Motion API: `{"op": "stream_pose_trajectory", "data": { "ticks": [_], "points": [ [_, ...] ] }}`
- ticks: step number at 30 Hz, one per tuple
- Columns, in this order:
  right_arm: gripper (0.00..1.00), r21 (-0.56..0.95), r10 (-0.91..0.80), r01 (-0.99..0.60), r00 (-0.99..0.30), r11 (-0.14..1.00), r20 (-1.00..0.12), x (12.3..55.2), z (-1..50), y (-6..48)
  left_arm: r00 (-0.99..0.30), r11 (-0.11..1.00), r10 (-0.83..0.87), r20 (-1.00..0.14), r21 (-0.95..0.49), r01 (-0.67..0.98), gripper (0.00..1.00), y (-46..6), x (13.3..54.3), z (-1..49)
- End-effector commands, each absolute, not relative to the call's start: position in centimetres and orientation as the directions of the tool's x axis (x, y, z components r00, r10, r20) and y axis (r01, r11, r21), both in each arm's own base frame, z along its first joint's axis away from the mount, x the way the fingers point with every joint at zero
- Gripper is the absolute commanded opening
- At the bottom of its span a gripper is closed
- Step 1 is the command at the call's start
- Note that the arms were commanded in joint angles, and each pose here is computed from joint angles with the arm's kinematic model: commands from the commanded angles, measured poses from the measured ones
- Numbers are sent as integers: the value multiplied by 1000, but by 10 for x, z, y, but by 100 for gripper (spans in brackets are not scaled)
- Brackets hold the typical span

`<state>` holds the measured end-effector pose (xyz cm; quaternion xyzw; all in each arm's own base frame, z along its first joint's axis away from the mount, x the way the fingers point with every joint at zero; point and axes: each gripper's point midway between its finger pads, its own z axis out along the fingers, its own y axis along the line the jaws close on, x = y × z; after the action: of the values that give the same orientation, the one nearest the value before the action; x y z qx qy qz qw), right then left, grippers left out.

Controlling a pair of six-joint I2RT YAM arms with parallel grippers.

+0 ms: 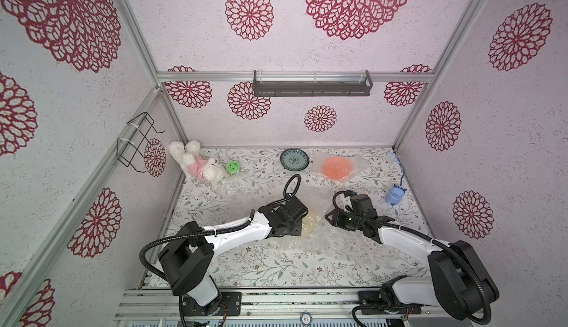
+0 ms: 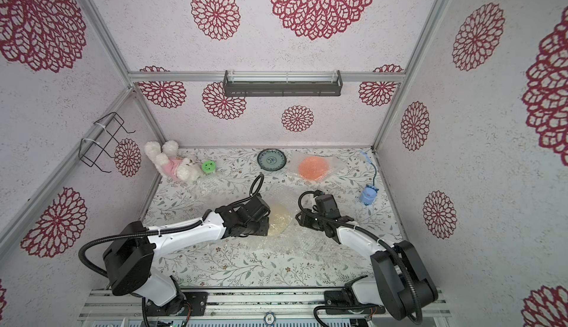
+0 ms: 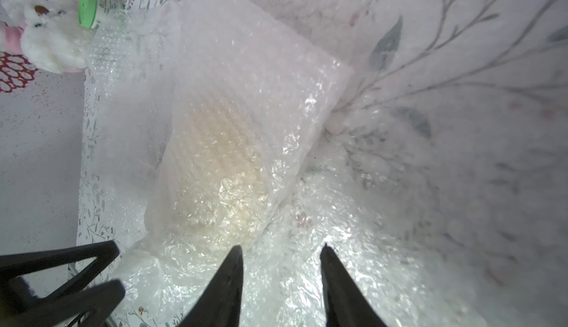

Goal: Unpack dinner plates from bubble wrap
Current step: Unwrap the bubble wrap.

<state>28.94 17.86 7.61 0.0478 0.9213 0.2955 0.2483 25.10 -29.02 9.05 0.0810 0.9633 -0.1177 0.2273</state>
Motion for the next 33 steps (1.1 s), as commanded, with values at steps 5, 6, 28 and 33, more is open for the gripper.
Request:
{"op": "stream_pose_trajectory", "data": {
  "ticks": [5,6,28,33],
  "points": [
    [46,602,222,-82,-883,794,-414,287,85,182,-764,929,356,-539,117,350,76,-300,256,108],
    [45,616,229,-77,-886,784,-403,284,81,183,-761,923,377,-528,144,358,77,-301,258,103],
    [28,748,181,-83,-947,659,-264,254,36,229,-695,804,586,-417,409,432,98,-330,276,34],
    [6,759,187,-60,-954,648,-234,248,25,228,-686,787,587,-431,504,357,97,-319,286,35]
  ]
}}
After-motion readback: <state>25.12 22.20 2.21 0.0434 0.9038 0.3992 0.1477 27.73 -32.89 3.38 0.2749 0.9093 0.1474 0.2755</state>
